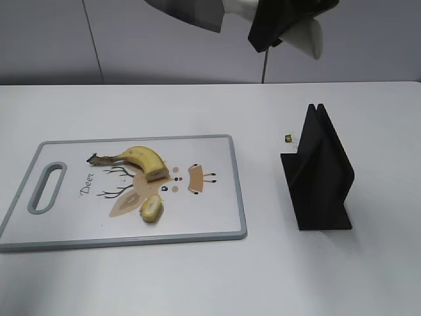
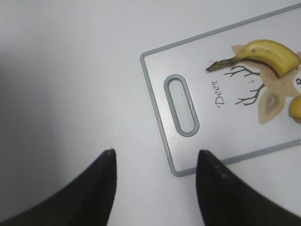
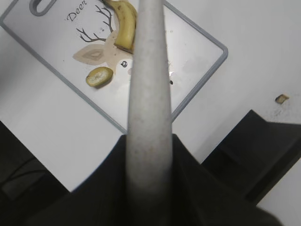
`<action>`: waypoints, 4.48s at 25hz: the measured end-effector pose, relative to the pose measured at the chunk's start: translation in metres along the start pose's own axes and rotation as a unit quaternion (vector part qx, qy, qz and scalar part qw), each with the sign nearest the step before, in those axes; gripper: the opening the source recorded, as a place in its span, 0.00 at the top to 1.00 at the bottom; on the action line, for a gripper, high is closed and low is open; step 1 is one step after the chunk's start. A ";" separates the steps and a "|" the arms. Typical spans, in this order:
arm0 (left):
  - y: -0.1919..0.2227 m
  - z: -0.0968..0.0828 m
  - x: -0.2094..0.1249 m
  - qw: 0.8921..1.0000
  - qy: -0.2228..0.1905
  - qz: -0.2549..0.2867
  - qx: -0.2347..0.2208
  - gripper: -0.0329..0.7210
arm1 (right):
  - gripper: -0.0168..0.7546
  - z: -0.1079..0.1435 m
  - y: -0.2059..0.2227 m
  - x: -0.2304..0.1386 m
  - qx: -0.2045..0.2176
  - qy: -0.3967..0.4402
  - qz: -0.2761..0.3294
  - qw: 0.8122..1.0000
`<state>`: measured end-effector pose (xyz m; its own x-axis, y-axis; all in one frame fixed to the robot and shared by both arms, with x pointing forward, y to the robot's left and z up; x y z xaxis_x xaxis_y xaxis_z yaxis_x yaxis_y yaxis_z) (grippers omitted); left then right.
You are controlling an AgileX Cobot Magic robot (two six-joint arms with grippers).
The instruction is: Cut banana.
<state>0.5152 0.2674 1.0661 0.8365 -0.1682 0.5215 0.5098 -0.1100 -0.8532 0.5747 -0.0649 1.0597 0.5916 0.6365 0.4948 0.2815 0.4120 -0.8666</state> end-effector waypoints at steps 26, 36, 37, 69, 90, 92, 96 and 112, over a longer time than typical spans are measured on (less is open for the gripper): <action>-0.024 -0.037 -0.194 0.986 -0.083 -0.143 -0.036 0.12 | 0.77 -0.057 -0.017 -0.135 -0.105 0.297 0.032 0.949; -0.045 -0.027 -0.199 0.963 -0.076 -0.258 -0.004 0.16 | 0.77 -0.059 0.005 -0.150 -0.109 0.310 0.032 0.944; -0.045 -0.027 -0.199 0.963 -0.076 -0.260 -0.004 0.16 | 0.77 -0.060 0.006 -0.151 -0.112 0.311 0.034 0.943; -0.046 -0.027 -0.199 0.962 -0.076 -0.263 -0.004 0.17 | 0.77 -0.065 0.046 -0.155 -0.114 0.292 0.075 0.947; -0.046 -0.027 -0.199 0.962 -0.076 -0.263 -0.004 0.17 | 0.77 -0.064 0.042 -0.157 -0.113 0.310 0.099 0.939; -0.046 -0.027 -0.199 0.962 -0.076 -0.263 -0.004 0.17 | 0.77 -0.063 0.049 -0.161 -0.109 0.313 0.113 0.937; -0.046 -0.027 -0.199 0.962 -0.076 -0.263 -0.004 0.17 | 0.77 -0.062 0.056 -0.163 -0.102 0.318 0.123 0.935; -0.046 -0.027 -0.199 0.962 -0.076 -0.263 -0.004 0.17 | 0.75 -0.048 0.072 -0.174 -0.060 0.329 0.175 0.926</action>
<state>0.3194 0.2795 1.0015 0.4839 0.0585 0.8732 0.8693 -0.1474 -0.4719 0.5278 -0.1774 0.9082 0.9837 0.1656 0.0701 0.0441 0.1559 -0.9868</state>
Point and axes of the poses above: a point on each arm's last joint axis where the gripper is mounted, y pointing out along that axis toward the gripper, z along the wrist's bending axis when the last joint is at zero, x = y × z, the point moved 10 cm from there along y, pointing out along that axis toward the gripper, and after that the axes turned 10 degrees about -y, right-handed, at the moved point
